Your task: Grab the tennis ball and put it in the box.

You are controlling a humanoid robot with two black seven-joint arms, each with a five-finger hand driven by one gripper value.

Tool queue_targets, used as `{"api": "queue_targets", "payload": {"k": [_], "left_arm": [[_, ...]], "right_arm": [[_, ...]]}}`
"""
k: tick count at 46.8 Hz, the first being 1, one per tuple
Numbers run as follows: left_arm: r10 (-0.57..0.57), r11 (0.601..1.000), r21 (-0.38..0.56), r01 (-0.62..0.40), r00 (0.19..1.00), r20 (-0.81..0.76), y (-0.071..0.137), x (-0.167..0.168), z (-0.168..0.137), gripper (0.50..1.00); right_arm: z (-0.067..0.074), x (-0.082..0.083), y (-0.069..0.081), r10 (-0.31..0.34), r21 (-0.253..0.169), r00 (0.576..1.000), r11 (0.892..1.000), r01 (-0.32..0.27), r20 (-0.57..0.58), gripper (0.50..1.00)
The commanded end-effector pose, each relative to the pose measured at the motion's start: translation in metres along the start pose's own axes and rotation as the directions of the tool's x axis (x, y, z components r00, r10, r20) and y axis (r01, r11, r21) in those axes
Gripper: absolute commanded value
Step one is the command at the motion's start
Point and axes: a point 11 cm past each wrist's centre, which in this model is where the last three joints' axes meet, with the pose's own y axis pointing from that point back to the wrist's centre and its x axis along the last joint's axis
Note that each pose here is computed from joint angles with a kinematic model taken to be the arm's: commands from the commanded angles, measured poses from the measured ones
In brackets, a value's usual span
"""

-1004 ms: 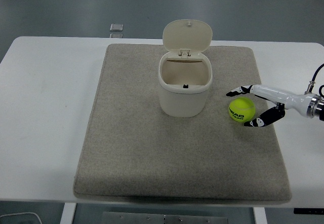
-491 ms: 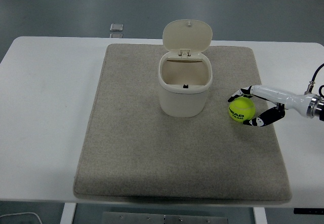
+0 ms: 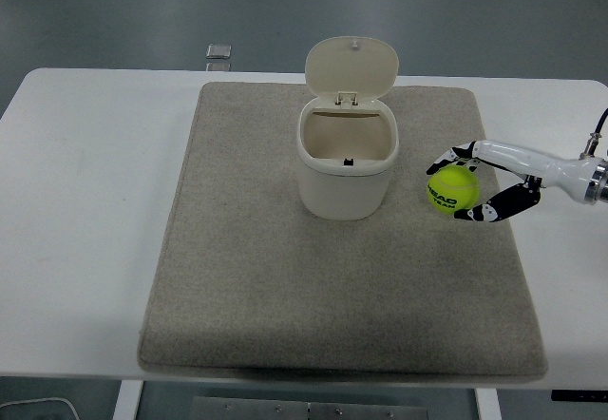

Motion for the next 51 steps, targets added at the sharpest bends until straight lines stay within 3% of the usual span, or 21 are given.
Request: {"api": "queue_targets", "payload": {"k": [1,15,25,43,51], "left_arm": [[0.000,1.000,0.000,0.000,1.000,0.001,0.000,0.000,0.000,0.992],[0.000,1.000,0.000,0.000,1.000,0.001,0.000,0.000,0.000,0.992],[0.001,1.000,0.000,-0.001,1.000,0.000,0.000,0.000,0.000,0.992],[0.000,1.000,0.000,0.000,1.000,0.001,0.000,0.000,0.000,0.992],[0.001,1.000,0.000,-0.001,1.000,0.001,0.000,0.000,0.000,0.992]], "right_arm": [[-0.005,0.008,0.002,0.010,0.027,1.000,1.000,-0.009,-0.015,0.500],[-0.022,0.039,0.003,0.049,0.097,0.998,0.994,-0.044,-0.046,0.500],[-0.050,0.057,-0.001,0.038,0.180,0.999,0.983,-0.035,-0.015,0.500],[-0.097,0.059,-0.046,0.036,0.333,0.999,0.942,-0.043,0.029,0.500],[-0.106,0.059,-0.058,0.035,0.330,0.999,0.943,-0.044,0.031,0.500]]}}
